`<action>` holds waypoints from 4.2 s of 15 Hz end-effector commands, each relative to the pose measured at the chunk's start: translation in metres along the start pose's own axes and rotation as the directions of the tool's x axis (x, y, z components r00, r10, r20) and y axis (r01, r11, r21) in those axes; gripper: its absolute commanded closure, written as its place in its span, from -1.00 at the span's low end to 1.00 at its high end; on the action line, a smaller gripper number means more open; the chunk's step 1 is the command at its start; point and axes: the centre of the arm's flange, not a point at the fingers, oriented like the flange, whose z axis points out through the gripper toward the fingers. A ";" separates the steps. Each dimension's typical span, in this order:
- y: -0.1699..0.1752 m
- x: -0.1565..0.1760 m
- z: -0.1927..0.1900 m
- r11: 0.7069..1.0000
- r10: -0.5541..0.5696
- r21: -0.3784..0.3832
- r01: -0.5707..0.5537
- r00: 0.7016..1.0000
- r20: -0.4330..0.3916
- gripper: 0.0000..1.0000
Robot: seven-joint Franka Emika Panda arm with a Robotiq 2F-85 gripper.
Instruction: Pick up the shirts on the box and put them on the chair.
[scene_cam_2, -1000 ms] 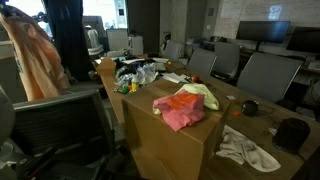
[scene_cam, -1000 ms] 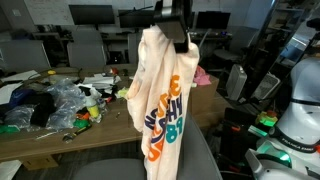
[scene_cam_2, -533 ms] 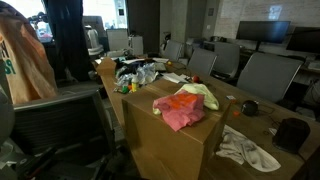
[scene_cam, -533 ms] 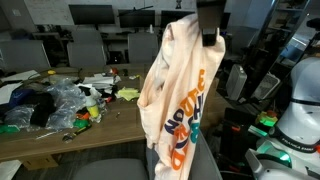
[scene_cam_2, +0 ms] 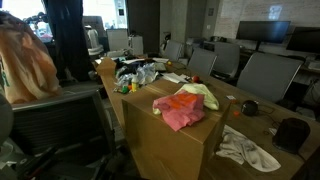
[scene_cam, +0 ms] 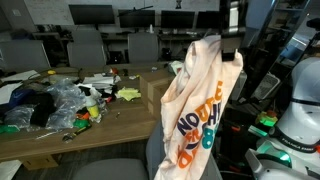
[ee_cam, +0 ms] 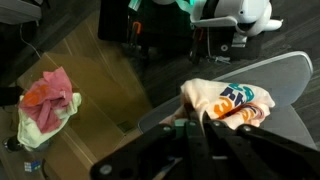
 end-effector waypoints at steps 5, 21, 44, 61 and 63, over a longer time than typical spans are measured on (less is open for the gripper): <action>0.030 -0.011 0.057 0.993 0.032 0.113 -0.042 0.995 0.089 0.98; 0.065 -0.007 0.160 0.912 0.130 0.325 -0.252 0.927 0.353 0.98; 0.098 0.039 0.280 0.707 0.227 0.390 -0.590 0.712 0.665 -0.19; 0.222 0.050 0.169 0.582 0.525 0.552 -0.597 0.794 0.305 -1.00; 0.244 0.053 0.159 0.551 0.593 0.560 -0.619 0.762 0.260 -1.00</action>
